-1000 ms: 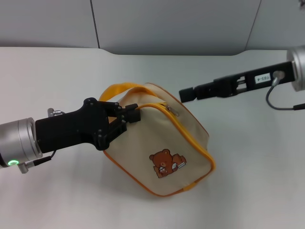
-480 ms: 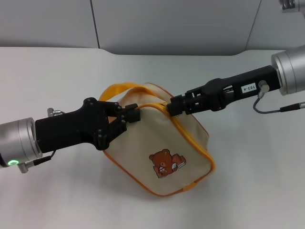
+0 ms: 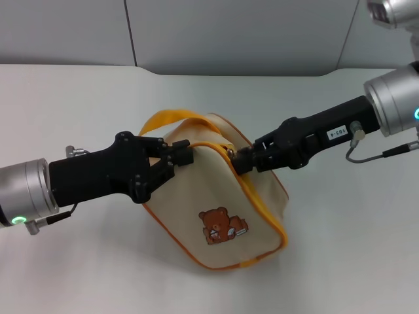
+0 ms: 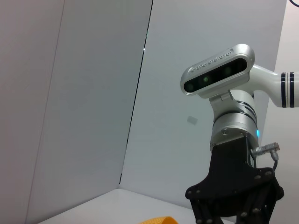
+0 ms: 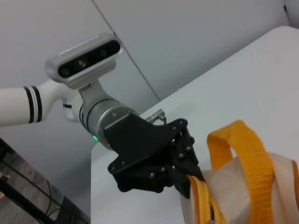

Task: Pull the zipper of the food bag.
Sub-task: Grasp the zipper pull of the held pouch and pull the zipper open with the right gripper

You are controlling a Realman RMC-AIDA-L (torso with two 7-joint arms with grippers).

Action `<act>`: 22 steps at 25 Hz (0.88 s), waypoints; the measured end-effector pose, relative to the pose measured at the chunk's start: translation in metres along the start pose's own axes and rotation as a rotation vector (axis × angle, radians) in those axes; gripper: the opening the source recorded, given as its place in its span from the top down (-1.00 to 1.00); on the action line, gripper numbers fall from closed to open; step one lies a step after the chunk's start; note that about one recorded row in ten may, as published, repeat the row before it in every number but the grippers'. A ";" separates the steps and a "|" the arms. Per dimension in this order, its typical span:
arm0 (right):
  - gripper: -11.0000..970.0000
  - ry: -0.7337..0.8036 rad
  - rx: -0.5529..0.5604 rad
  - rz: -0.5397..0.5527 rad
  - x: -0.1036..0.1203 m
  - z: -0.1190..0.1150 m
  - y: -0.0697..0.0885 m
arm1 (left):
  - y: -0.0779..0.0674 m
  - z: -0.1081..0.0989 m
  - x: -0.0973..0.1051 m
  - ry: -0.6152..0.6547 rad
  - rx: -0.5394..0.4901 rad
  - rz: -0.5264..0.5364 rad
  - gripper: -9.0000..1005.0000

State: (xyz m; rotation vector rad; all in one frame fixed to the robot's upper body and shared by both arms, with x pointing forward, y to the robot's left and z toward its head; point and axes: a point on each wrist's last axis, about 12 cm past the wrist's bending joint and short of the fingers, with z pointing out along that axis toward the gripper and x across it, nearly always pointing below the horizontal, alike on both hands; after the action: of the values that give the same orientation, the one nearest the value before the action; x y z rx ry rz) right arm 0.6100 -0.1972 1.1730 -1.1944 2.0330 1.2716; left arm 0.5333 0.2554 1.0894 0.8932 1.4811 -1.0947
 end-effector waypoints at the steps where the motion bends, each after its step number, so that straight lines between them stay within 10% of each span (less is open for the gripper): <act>1: 0.28 0.004 -0.002 -0.001 0.000 0.001 0.000 | 0.000 0.000 0.000 0.000 0.000 0.000 0.86; 5: 0.61 0.011 -0.014 -0.005 0.000 0.002 0.002 | 0.000 0.000 0.000 -0.001 0.000 -0.001 0.87; 22: 0.90 0.009 -0.013 0.097 0.002 -0.005 0.003 | 0.000 0.000 0.000 0.000 0.000 -0.008 0.87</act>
State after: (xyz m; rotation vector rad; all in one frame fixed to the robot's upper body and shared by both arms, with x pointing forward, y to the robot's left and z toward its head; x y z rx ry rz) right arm 0.6071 -0.2023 1.1751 -1.1211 2.1154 1.3290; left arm 0.5332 0.2553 1.0894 0.8882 1.4861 -1.1005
